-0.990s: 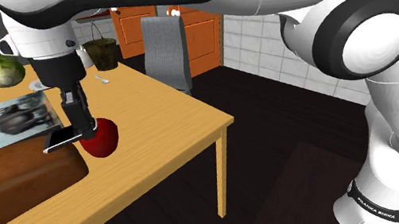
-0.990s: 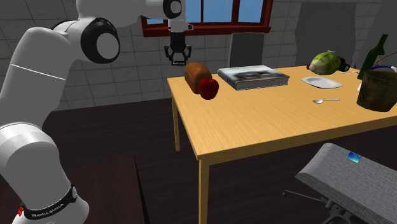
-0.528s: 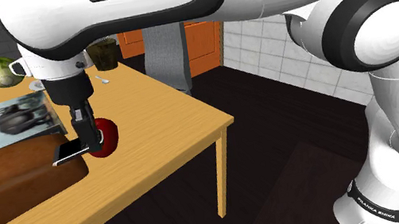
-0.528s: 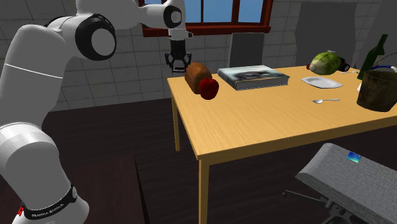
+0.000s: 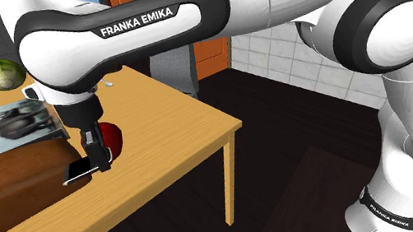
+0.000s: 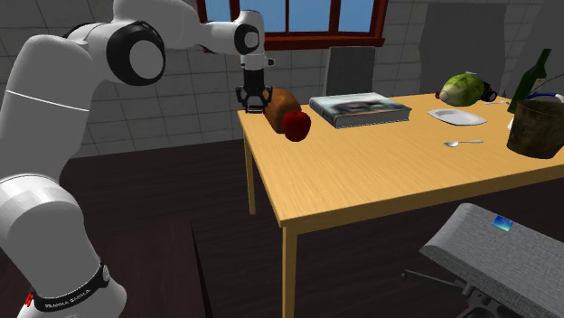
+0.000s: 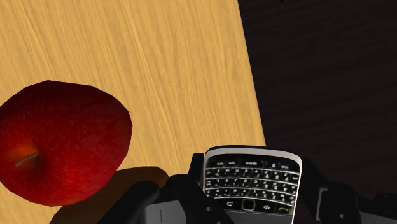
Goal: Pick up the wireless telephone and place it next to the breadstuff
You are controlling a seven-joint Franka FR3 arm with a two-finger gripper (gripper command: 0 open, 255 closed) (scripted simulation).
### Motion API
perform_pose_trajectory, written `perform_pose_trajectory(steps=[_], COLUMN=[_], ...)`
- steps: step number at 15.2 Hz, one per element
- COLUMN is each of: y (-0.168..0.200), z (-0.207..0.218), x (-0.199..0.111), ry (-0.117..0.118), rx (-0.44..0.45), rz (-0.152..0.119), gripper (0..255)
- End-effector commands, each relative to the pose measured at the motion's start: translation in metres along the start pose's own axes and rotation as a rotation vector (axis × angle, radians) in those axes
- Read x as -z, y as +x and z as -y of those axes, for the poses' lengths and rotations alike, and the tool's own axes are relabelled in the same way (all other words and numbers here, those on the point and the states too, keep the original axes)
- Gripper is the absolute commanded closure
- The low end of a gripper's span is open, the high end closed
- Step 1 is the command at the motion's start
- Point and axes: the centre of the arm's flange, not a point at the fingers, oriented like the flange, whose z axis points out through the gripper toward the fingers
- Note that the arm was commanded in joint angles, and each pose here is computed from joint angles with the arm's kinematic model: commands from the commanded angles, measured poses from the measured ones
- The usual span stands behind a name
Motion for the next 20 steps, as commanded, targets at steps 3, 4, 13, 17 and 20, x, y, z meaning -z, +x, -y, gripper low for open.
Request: perform_pose_trajectory(steps=[3, 4, 13, 17, 20], y=[-0.001, -0.001, -0.001, -0.001, -0.002], z=[0.001, 0.001, 0.0, 0.0, 0.0], x=[-0.021, -0.026, -0.074, -0.095, -0.111], ry=[0.0, 0.0, 0.0, 0.0, 0.0], rx=[0.0, 0.0, 0.0, 0.0, 0.0], rz=[-0.001, -0.001, -0.001, -0.001, -0.001], gripper=[255, 255, 255, 255, 255])
